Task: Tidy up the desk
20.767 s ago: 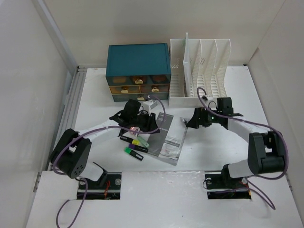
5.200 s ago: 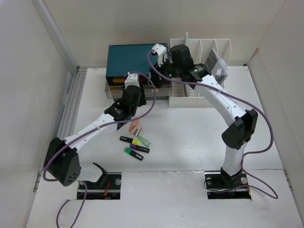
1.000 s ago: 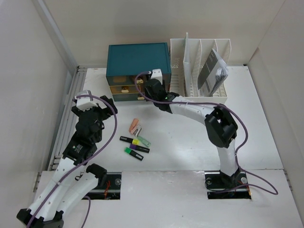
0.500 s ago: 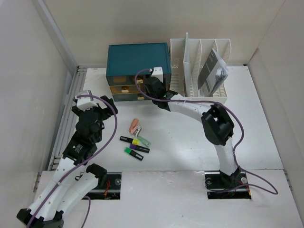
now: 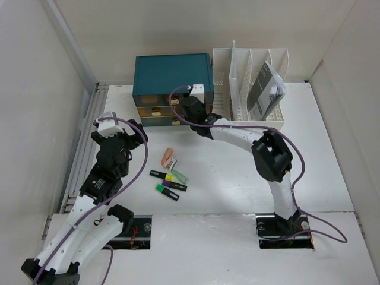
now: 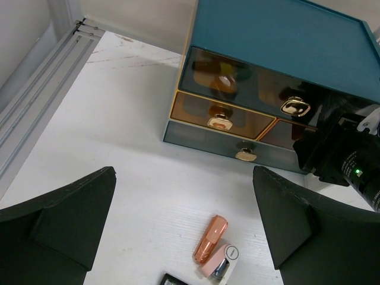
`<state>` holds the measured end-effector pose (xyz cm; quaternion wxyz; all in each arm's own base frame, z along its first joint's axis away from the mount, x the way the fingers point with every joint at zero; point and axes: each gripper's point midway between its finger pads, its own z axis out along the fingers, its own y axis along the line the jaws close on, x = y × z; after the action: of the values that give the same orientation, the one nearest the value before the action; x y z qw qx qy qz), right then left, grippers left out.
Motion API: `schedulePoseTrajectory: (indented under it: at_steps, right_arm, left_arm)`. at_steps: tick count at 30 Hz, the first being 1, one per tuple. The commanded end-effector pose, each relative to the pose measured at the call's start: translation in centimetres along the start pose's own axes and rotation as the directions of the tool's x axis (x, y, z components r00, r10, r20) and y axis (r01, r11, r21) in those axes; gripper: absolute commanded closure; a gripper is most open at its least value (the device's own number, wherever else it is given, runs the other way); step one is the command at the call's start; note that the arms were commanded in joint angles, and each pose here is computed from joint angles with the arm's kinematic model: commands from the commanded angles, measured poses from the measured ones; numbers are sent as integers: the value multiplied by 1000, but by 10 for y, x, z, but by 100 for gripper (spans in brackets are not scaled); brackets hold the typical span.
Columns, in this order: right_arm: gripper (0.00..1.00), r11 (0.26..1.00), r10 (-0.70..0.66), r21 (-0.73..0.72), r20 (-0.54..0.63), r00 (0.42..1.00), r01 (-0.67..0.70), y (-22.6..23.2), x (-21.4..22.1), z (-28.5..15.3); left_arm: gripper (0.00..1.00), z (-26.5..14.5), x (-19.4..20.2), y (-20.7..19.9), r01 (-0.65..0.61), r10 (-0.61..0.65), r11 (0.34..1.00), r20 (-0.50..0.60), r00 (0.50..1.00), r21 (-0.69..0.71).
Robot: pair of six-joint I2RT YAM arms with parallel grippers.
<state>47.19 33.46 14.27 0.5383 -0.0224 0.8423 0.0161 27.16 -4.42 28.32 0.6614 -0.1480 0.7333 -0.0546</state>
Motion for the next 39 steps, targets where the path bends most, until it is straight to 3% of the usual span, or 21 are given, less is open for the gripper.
schedulePoseTrajectory:
  at_steps: [1, 19, 23, 24, 26, 27, 31, 36, 39]
  right_arm:
    - [88, 997, 76, -16, 55, 996, -75, -1, -25, -14]
    - [86, 991, 7, -134, -42, 999, -12, -4, 29, -81]
    - [68, 989, 0, -147, -38, 999, -5, -1, 26, -82]
    - [54, 986, -6, -167, -37, 999, 0, 1, 23, -85]
    - [40, 976, -25, -216, -63, 998, 11, 8, 31, -87]
    - [28, 971, -34, -239, -61, 998, 19, 10, 29, -90]
    - [8, 940, -78, -338, -76, 994, 48, 22, 34, -100]
    - [6, 843, -199, -518, -46, 979, 147, 35, 44, -124]
    - [8, 643, -290, -714, 107, 951, 277, 51, 40, -164]
  left_arm:
    - [1, 0, -11, -4, 13, -13, 1000, 34, 999, 14]
    - [1, 0, -11, -4, 13, -13, 1000, 34, 999, 14]
    - [1, 0, -11, -4, 13, -13, 1000, 34, 999, 14]
    - [1, 0, -11, -4, 13, -13, 1000, 34, 999, 14]
    - [1, 0, -12, -2, 13, -13, 1000, 37, 999, 6]
    - [1, 0, -12, -2, 13, -13, 1000, 37, 999, 6]
    - [1, 0, -12, -2, 13, -13, 1000, 37, 999, 6]
    - [1, 0, -12, -2, 13, -13, 1000, 37, 999, 6]
    - [1, 0, -12, -2, 13, -13, 1000, 37, 999, 6]
